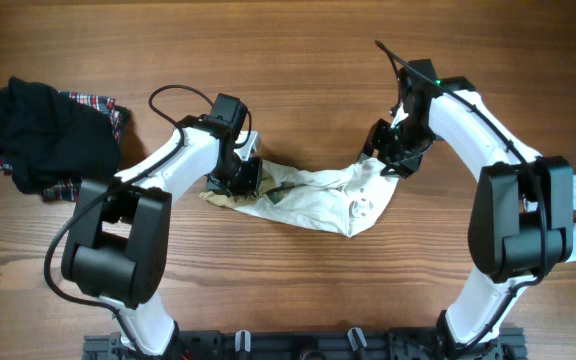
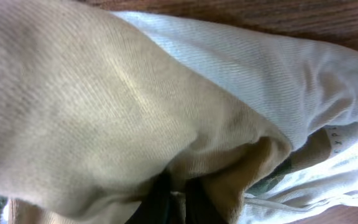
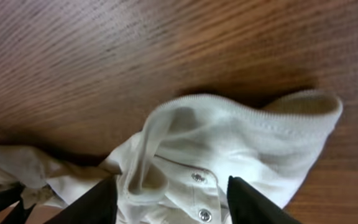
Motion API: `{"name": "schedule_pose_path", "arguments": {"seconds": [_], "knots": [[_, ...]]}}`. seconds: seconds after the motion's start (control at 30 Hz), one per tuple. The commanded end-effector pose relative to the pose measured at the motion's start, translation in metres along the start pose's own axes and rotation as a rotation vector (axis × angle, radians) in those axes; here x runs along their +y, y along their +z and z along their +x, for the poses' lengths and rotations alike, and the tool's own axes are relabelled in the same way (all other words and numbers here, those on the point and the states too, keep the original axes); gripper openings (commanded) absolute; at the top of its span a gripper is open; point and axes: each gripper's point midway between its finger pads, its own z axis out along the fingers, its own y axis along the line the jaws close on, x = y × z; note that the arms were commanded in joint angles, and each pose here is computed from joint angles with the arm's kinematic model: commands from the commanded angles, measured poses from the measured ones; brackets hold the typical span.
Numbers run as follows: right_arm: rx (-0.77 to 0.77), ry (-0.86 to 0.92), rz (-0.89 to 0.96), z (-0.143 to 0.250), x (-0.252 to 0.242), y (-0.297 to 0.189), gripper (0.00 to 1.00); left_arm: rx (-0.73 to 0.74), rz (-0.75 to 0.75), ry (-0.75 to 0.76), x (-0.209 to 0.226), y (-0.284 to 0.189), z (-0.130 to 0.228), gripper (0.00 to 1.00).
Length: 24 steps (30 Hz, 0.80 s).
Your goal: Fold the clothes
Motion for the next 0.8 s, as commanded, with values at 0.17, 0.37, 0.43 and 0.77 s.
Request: {"name": "schedule_pose_path", "arguments": {"seconds": [0.17,0.37,0.43,0.77], "knots": [[0.012,-0.063,-0.034,0.019,0.016,0.015,0.1,0.033,-0.021,-0.029,0.006,0.005,0.008,0.1],[0.187,-0.033,0.08,0.065,-0.012,0.005,0.04,0.031,-0.021,-0.051,0.006,0.005,0.008,0.09],[0.215,-0.044,0.161,0.074,-0.029,0.001,0.04,0.031,-0.021,-0.051,0.006,0.005,0.008,0.1],[0.193,-0.089,0.207,0.088,-0.019,0.022,0.06,0.036,0.002,-0.073,0.001,0.002,0.009,0.09]]}}
